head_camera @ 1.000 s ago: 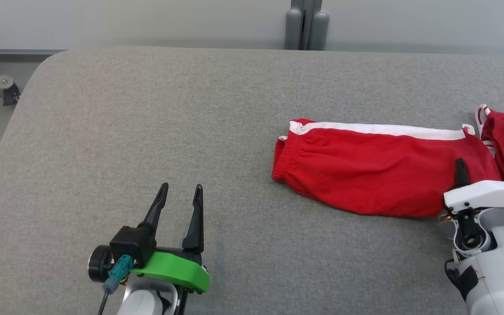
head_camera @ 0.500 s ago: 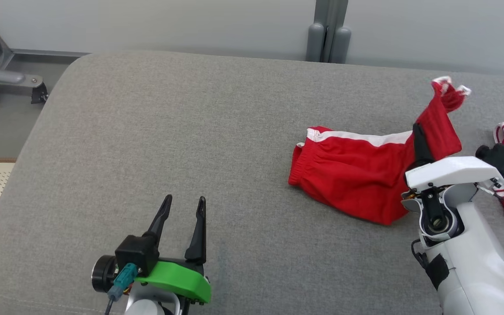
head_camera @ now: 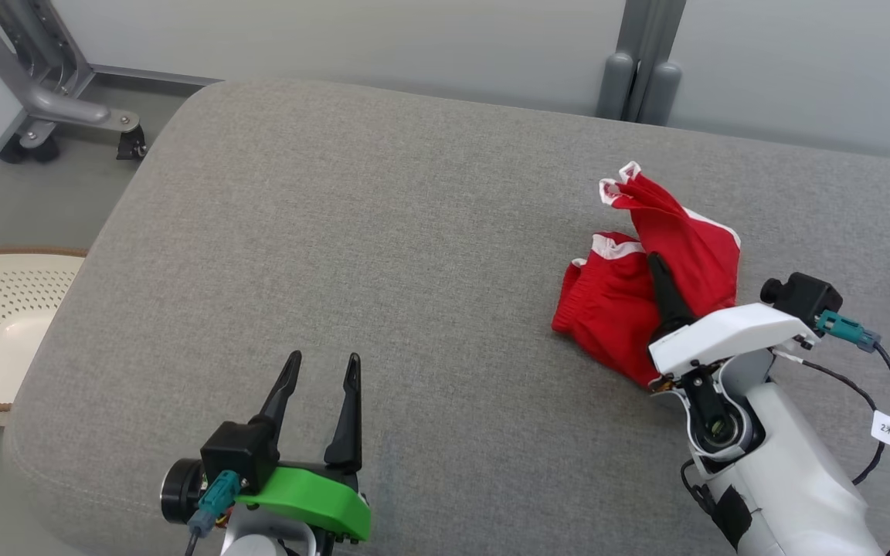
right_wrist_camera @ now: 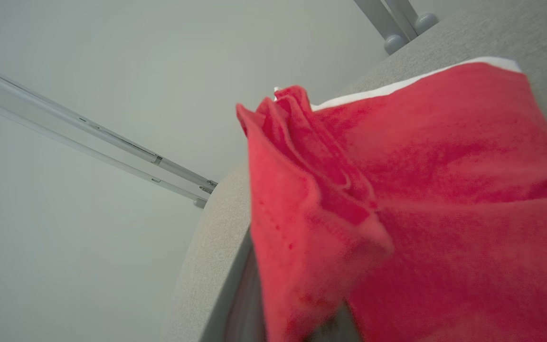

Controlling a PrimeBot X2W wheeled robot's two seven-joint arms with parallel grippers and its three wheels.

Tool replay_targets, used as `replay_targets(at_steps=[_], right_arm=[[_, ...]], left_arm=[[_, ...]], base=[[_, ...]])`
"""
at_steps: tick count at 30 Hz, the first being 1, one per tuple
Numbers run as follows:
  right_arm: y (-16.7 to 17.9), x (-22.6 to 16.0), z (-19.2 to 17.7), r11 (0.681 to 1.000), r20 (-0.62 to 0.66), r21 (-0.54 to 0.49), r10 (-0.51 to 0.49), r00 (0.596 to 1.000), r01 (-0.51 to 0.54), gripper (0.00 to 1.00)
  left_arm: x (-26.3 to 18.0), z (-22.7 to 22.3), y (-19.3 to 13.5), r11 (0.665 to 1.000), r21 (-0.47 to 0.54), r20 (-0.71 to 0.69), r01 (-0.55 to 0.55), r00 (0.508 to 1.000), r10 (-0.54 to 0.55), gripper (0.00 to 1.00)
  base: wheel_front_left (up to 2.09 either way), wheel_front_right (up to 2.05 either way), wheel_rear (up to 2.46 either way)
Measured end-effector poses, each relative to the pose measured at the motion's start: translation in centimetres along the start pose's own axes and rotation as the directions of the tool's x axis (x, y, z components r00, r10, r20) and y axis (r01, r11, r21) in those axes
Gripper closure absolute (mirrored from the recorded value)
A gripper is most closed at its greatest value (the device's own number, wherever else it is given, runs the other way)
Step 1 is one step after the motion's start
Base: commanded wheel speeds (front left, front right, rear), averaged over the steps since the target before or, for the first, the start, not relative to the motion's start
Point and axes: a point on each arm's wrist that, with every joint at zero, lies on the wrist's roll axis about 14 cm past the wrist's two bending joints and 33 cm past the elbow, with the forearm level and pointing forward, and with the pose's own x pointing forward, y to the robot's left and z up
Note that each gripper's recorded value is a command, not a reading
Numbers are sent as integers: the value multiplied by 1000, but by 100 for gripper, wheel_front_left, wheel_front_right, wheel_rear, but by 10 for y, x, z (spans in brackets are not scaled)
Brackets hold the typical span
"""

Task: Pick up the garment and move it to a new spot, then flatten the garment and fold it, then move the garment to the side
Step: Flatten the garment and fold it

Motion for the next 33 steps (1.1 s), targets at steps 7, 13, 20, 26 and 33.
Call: replay_targets(at_steps=[7, 13, 20, 26, 33], right_arm=[[8, 1, -33, 999, -110, -18, 26, 994, -28, 100], [23, -2, -59, 994, -196, -70, 69, 978, -85, 0], [26, -17, -97, 991, -329, -77, 79, 941, -111, 0], [25, -37, -131, 991, -473, -70, 71, 878, -118, 0], [31, -22, -76, 957, -305, -210, 128, 944, -198, 0]], left_arm=[[-2, 0, 6, 1000, -1, -1, -21, 1000, 21, 0], [-2, 0, 7, 1000, -2, 0, -28, 1000, 28, 0], [-1, 0, 6, 1000, -4, -2, -24, 1000, 24, 0], [1, 0, 4, 1000, -7, 0, -18, 1000, 18, 0], [12, 7, -9, 999, -23, 24, 27, 999, -26, 0]], base=[[0, 0, 0], [0, 0, 0], [0, 0, 0], [0, 0, 0], [0, 0, 0]])
